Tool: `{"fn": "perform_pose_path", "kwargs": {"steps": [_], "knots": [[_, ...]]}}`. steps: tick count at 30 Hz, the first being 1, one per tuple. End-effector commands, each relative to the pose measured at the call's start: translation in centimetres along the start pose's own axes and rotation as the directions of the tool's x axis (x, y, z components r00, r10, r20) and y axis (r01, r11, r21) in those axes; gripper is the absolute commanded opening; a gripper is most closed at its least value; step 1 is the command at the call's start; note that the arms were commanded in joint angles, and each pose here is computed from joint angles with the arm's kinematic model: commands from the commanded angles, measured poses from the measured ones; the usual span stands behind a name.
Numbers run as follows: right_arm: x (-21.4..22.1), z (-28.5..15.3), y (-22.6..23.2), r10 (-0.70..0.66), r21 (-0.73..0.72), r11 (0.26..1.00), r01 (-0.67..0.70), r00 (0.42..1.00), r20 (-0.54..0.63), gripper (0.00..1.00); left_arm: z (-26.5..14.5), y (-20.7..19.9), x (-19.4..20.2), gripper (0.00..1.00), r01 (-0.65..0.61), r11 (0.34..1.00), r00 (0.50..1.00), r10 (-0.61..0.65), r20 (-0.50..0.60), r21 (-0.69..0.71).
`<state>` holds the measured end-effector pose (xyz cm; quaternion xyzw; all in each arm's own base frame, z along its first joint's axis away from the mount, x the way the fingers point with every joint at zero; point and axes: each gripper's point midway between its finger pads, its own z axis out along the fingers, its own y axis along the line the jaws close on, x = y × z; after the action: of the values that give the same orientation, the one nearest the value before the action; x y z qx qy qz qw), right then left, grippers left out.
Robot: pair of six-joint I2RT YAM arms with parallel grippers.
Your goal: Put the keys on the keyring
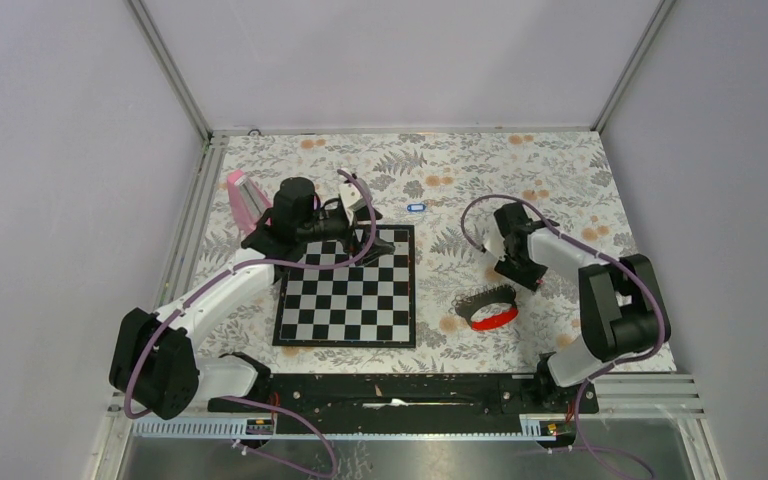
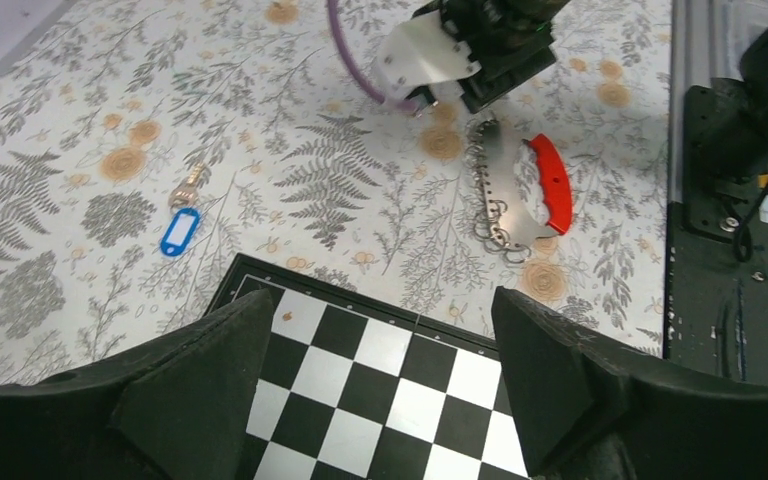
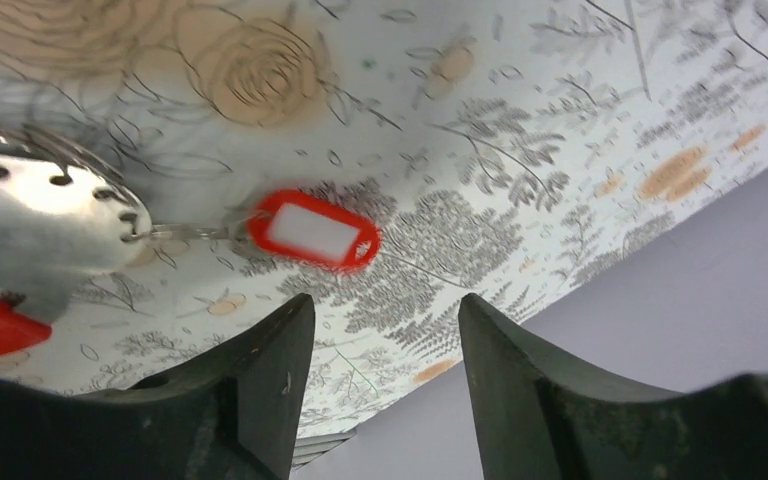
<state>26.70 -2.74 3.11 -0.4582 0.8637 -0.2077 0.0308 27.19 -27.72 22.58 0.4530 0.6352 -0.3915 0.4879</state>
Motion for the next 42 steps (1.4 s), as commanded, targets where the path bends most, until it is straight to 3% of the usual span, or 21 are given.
{"fn": "perform_pose_path", "kwargs": {"steps": [1, 4, 11, 15, 18, 26, 31, 36, 42], "knots": [[0.1, -2.7, -2.2, 0.05, 0.058, 0.997, -0.054, 0.996, 0.067, 0.66, -0.9, 2.6, -2.8, 0.91, -0.068, 0.987, 0.996, 0.076, 0.054, -0.144], [0.3, -3.9, -2.9, 0.078, 0.084, 0.993, -0.087, 0.992, 0.102, 0.72, -1.2, 4.3, -3.1, 0.99, -0.05, 0.972, 0.996, 0.065, 0.061, -0.231], [-1.5, -7.8, -4.3, 0.201, 0.085, 0.968, -0.238, 0.929, 0.31, 0.99, -2.4, 6.9, -4.1, 0.99, -0.023, 0.923, 0.994, 0.061, 0.086, -0.384], [-3.8, -11.1, -5.1, 0.286, 0.026, 0.94, -0.339, 0.829, 0.481, 1.0, -2.8, 7.6, -4.0, 0.99, 0.009, 0.906, 0.996, 0.028, 0.081, -0.423], [-5.5, -12.9, -4.9, 0.34, -0.058, 0.925, -0.376, 0.749, 0.569, 1.0, -2.4, 6.8, -3.7, 0.99, 0.0, 0.927, 0.998, 0.025, 0.061, -0.376], [-8.2, -13.9, -1.3, 0.454, -0.294, 0.89, -0.348, 0.626, 0.634, 1.0, -1.8, 4.5, -1.6, 0.99, -0.01, 0.97, 1.0, 0.007, -0.012, -0.245], [-8.9, -13.0, 1.9, 0.438, -0.383, 0.894, -0.233, 0.638, 0.634, 0.99, -1.9, 3.6, -0.1, 0.99, 0.019, 0.979, 0.995, -0.038, -0.091, -0.205], [-8.5, -10.1, 2.0, 0.426, -0.35, 0.9, -0.259, 0.689, 0.587, 0.98, -2.0, 2.9, 0.0, 0.99, 0.033, 0.984, 0.994, -0.05, -0.093, -0.174], [-8.2, -7.5, 2.1, 0.43, -0.356, 0.894, -0.273, 0.748, 0.505, 0.81, -1.8, 1.9, 0.1, 0.99, 0.049, 0.991, 0.994, -0.061, -0.095, -0.126]]}}
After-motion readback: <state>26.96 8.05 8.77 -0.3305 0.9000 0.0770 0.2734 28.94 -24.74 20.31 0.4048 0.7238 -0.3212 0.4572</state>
